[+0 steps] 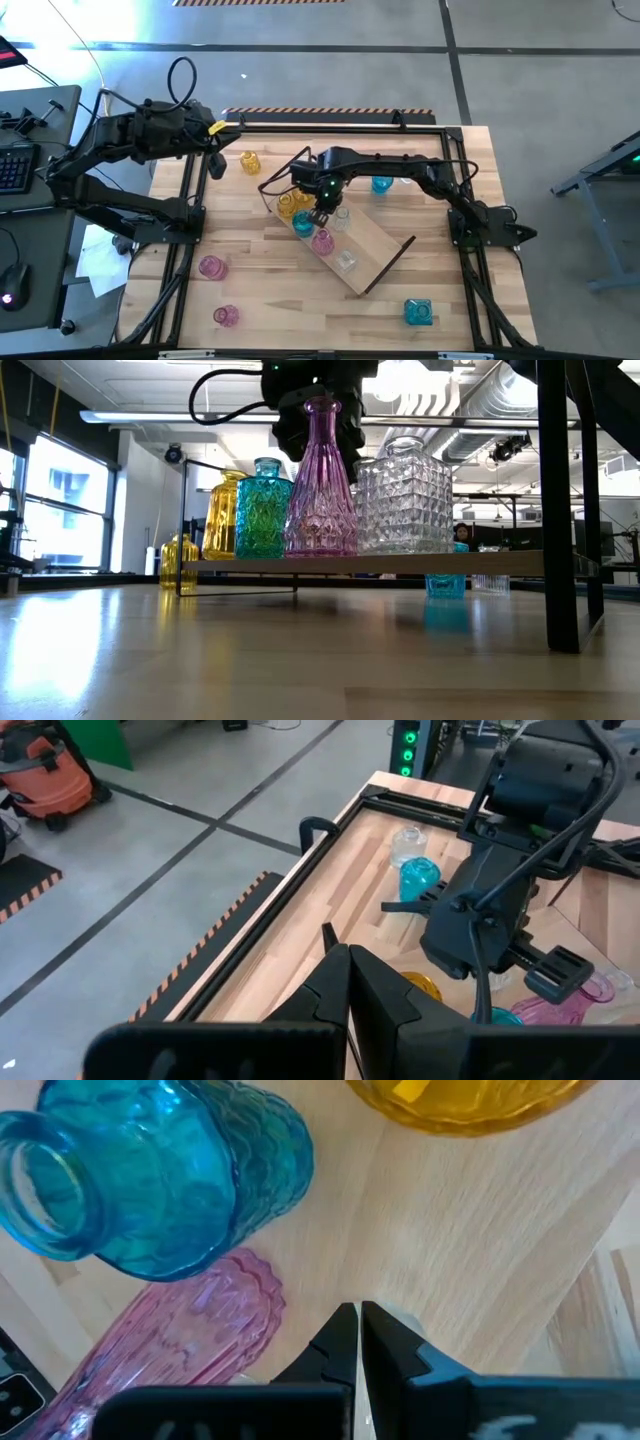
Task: Sort vases onto shelf
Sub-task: Put the left crystal vase on the shelf
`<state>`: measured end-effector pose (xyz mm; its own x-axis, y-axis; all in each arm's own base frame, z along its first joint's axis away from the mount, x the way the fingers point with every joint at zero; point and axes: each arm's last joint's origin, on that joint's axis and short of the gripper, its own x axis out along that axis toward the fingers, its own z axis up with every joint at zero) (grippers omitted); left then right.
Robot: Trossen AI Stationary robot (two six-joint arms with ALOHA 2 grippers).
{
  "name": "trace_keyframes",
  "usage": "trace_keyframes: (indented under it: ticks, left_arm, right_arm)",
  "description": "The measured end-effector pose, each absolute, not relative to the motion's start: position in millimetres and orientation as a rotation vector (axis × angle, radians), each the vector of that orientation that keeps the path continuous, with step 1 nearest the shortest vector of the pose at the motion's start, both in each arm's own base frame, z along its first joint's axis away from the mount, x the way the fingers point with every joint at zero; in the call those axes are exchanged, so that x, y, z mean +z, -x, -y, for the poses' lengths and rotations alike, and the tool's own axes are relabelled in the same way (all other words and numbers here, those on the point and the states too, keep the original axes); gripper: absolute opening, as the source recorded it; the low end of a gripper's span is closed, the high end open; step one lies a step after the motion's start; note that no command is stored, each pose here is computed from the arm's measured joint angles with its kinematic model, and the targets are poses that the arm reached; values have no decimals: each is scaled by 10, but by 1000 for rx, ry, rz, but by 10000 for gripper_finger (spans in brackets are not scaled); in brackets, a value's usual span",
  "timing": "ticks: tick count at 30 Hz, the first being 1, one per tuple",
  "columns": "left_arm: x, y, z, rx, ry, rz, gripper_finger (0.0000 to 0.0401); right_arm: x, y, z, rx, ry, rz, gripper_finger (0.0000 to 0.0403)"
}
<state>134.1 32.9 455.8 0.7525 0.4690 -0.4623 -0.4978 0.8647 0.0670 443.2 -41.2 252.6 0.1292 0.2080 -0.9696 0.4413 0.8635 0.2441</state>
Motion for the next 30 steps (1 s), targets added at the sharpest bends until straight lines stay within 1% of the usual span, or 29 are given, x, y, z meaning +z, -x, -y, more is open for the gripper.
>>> trace_keyframes:
  ticks: [30]
  left_arm:
    - [4608, -1101, -288, 530, 66, -444, 0]
  right_arm:
    - [2526, -4393, 343, -182, -620, -1506, 0]
